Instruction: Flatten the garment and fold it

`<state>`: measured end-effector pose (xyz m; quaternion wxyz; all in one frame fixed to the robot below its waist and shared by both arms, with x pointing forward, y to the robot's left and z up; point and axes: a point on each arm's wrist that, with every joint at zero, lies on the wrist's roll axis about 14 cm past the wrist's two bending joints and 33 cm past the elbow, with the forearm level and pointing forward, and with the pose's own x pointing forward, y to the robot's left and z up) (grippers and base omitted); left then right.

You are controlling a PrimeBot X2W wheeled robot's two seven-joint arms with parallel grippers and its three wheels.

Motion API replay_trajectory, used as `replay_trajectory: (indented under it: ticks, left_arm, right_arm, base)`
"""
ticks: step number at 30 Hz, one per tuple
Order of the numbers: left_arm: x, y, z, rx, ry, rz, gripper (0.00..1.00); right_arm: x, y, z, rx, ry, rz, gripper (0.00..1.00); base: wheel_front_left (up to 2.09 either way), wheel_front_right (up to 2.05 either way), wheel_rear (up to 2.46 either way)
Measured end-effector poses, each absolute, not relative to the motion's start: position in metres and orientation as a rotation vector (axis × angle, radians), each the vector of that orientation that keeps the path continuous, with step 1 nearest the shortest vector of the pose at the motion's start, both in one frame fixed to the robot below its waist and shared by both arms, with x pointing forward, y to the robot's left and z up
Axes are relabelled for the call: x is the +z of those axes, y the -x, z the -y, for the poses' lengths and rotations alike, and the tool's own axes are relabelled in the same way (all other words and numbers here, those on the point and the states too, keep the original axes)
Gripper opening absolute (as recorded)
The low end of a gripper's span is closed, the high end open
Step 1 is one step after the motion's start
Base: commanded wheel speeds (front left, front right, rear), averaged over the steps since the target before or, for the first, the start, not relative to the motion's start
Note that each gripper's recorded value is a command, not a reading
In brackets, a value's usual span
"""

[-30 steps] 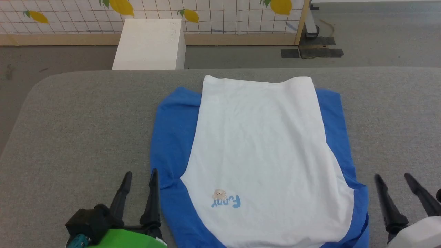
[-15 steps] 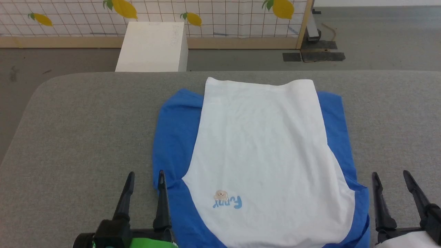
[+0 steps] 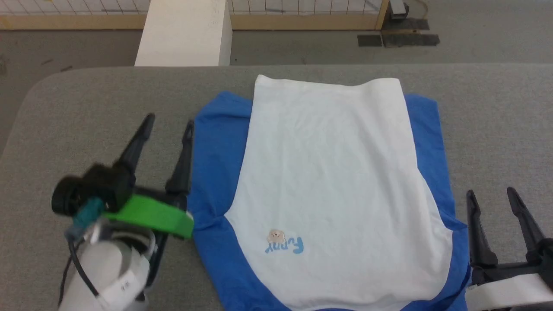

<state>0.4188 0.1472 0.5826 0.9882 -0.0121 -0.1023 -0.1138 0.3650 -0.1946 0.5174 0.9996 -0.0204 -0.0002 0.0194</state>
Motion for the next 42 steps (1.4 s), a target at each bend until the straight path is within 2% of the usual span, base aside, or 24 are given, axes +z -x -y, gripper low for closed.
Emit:
replay_trajectory:
  ticks: [8,14,17,25,31,36,38,42]
  left_arm:
    - [0.587,-0.508,-0.152,-0.295,-0.011,-0.021,1.0]
    - [0.54,-0.557,-0.154,-0.299,0.062,-0.321,1.0]
    - [0.519,-0.573,-0.158,-0.287,0.053,-0.404,1.0]
    - [0.434,-0.579,-0.158,-0.267,0.067,-0.723,1.0]
    - [0.395,-0.577,-0.149,-0.262,0.107,-0.865,1.0]
    - [0.378,-0.579,-0.153,-0.249,0.088,-0.908,1.0]
    - [0.373,-0.579,-0.152,-0.252,0.095,-0.921,0.0]
    - [0.371,-0.581,-0.155,-0.252,0.113,-0.922,0.0]
  right_arm:
    - [0.501,-0.389,0.19,0.051,0.027,-0.029,1.0]
    - [0.481,-0.405,0.191,0.045,0.025,-0.068,1.0]
    - [0.47,-0.41,0.192,0.042,0.025,-0.093,1.0]
    - [0.444,-0.412,0.204,0.007,0.037,-0.16,1.0]
    - [0.431,-0.409,0.214,-0.022,0.045,-0.196,1.0]
    - [0.423,-0.408,0.219,-0.037,0.046,-0.215,1.0]
    - [0.422,-0.409,0.22,-0.04,0.048,-0.216,1.0]
    - [0.419,-0.412,0.223,-0.047,0.052,-0.221,1.0]
  base:
    - [0.0,0.0,0.0]
    - [0.0,0.0,0.0]
    - [0.0,0.0,0.0]
    - [0.0,0.0,0.0]
    - [0.0,0.0,0.0]
    - [0.0,0.0,0.0]
    - [0.0,0.0,0.0]
    - [0.0,0.0,0.0]
